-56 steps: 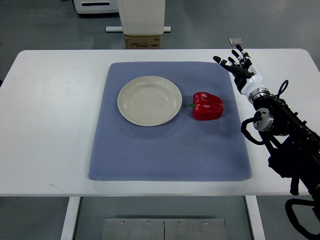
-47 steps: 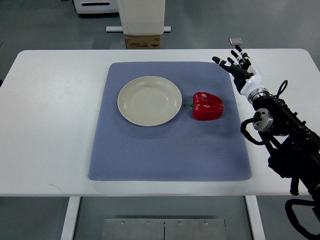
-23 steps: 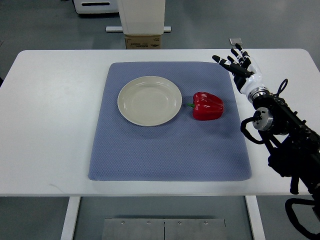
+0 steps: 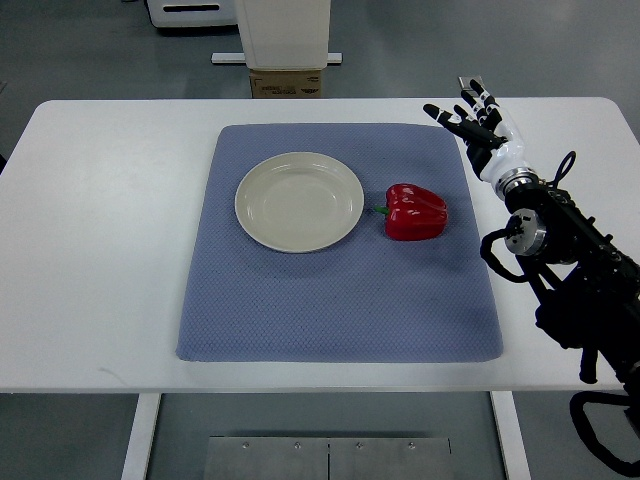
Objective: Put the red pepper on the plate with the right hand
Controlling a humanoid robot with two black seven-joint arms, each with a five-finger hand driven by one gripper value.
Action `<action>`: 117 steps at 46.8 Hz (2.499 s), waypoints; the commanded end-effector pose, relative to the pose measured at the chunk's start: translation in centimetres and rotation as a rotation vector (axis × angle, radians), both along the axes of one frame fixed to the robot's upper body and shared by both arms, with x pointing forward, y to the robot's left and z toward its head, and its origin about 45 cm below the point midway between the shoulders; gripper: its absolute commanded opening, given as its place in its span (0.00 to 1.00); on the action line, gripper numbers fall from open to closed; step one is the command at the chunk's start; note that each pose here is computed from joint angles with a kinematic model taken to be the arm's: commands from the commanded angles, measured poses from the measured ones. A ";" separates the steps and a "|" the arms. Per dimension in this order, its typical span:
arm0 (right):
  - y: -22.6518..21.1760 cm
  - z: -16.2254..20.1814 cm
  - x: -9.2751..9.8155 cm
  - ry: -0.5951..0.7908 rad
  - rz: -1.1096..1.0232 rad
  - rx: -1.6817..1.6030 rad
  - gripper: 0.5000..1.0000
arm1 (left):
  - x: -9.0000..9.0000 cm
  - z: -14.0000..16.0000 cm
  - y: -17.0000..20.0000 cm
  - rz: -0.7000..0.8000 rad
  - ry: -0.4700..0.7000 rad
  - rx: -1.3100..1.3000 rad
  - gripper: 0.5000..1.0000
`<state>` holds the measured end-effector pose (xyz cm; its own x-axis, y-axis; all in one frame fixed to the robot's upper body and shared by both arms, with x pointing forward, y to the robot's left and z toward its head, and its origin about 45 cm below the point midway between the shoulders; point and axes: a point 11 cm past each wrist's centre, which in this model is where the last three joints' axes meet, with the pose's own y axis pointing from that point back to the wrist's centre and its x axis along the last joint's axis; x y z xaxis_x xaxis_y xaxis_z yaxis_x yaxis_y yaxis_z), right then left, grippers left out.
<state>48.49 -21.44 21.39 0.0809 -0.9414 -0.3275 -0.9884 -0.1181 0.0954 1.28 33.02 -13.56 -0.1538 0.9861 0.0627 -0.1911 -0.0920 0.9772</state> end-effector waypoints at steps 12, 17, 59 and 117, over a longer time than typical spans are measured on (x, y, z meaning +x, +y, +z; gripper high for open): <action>0.1 0.1 0.0 -0.004 0.003 0.002 1.00 | 0.0 0.0 0.0 0.000 -0.001 0.000 1.00; 0.1 0.0 -0.1 -0.002 0.003 0.002 1.00 | 0.0 0.0 0.0 0.000 0.001 0.000 1.00; 1.0 1.6 0.6 -0.040 0.065 -0.098 1.00 | 0.0 0.0 0.0 0.000 0.001 0.000 1.00; 3.6 5.9 -0.8 -0.223 0.447 -0.694 1.00 | 0.0 0.0 0.0 0.000 0.001 0.000 1.00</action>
